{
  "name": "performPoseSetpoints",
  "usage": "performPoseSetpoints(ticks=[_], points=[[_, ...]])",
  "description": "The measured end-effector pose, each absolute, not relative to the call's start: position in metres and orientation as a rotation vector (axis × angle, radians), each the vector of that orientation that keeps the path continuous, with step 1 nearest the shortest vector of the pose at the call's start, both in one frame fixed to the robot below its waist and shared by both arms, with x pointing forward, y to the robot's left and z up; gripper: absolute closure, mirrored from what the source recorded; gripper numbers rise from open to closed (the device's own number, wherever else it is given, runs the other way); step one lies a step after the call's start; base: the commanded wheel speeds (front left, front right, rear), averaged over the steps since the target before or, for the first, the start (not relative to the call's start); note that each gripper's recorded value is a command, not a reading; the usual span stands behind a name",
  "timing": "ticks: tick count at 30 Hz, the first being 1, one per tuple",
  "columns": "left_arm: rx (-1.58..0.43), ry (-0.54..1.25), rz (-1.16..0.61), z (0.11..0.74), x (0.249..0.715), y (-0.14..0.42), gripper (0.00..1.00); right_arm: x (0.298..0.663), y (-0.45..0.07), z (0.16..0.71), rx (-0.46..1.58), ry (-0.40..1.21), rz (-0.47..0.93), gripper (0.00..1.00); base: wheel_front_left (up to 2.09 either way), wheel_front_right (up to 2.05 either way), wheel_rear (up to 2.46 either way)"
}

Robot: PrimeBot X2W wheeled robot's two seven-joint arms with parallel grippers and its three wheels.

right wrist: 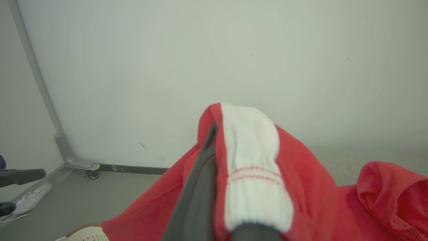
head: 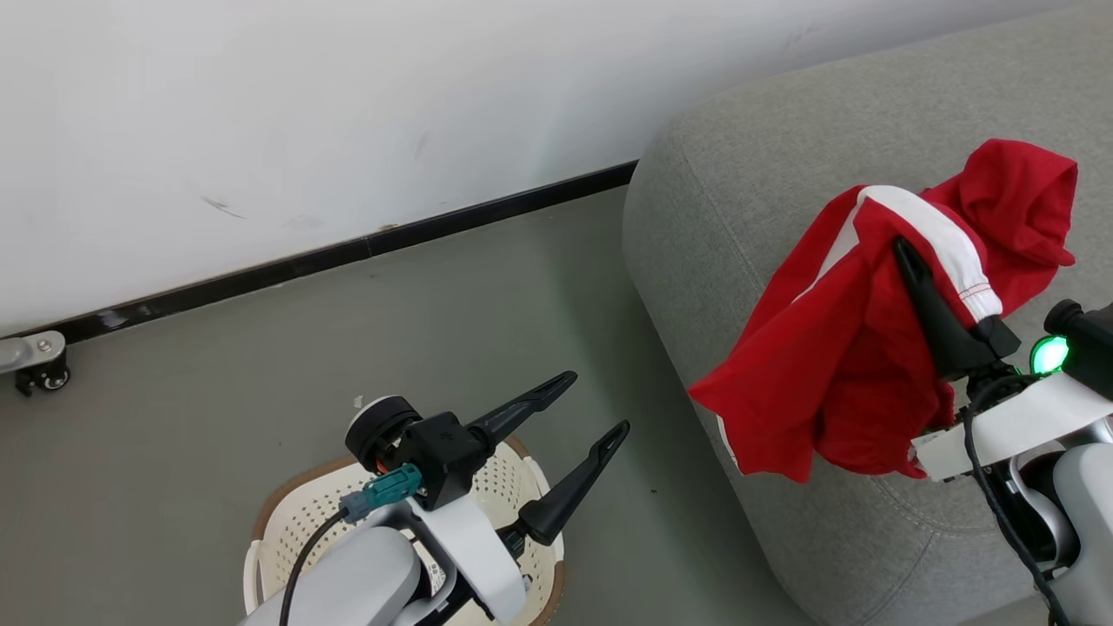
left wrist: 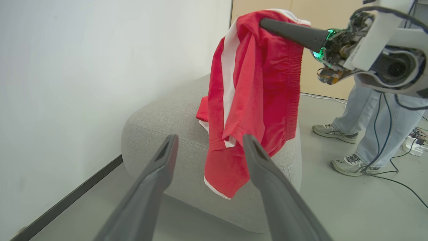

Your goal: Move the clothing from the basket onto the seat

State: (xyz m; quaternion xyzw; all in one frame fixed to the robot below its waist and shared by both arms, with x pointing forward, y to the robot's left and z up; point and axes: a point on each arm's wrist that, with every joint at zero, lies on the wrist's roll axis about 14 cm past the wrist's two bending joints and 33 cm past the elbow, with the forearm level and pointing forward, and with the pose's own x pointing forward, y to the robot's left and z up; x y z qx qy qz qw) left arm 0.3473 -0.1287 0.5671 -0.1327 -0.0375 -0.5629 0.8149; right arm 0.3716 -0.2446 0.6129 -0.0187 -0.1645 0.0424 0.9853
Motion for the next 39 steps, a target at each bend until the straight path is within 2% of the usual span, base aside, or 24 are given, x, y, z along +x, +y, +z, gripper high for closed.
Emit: performPoseSetpoints(ticks=[16,22,26,29,39], points=[[-0.288,-0.067,-1.215,0.561,0.35,-0.13,0.0,0.373,-0.247,0.612,-0.054,-0.325,0.08,1.0,0.0,0.0,0.0],[-0.299,-0.06,-1.213,0.559,0.349,-0.128,0.0,0.383,-0.254,0.633,-0.11,-0.364,0.094,1.0,0.0,0.0,0.0],[-0.303,-0.035,-1.208,0.551,0.349,-0.126,0.0,0.393,-0.267,0.657,-0.129,-0.414,0.08,1.0,0.0,0.0,0.0],[-0.305,-0.024,-1.206,0.548,0.351,-0.125,0.0,0.4,-0.279,0.671,-0.037,-0.457,0.048,1.0,0.0,0.0,0.0],[-0.306,0.023,-1.199,0.534,0.358,-0.12,0.0,0.427,-0.327,0.686,-0.128,-0.422,-0.029,1.0,0.0,0.0,0.0]])
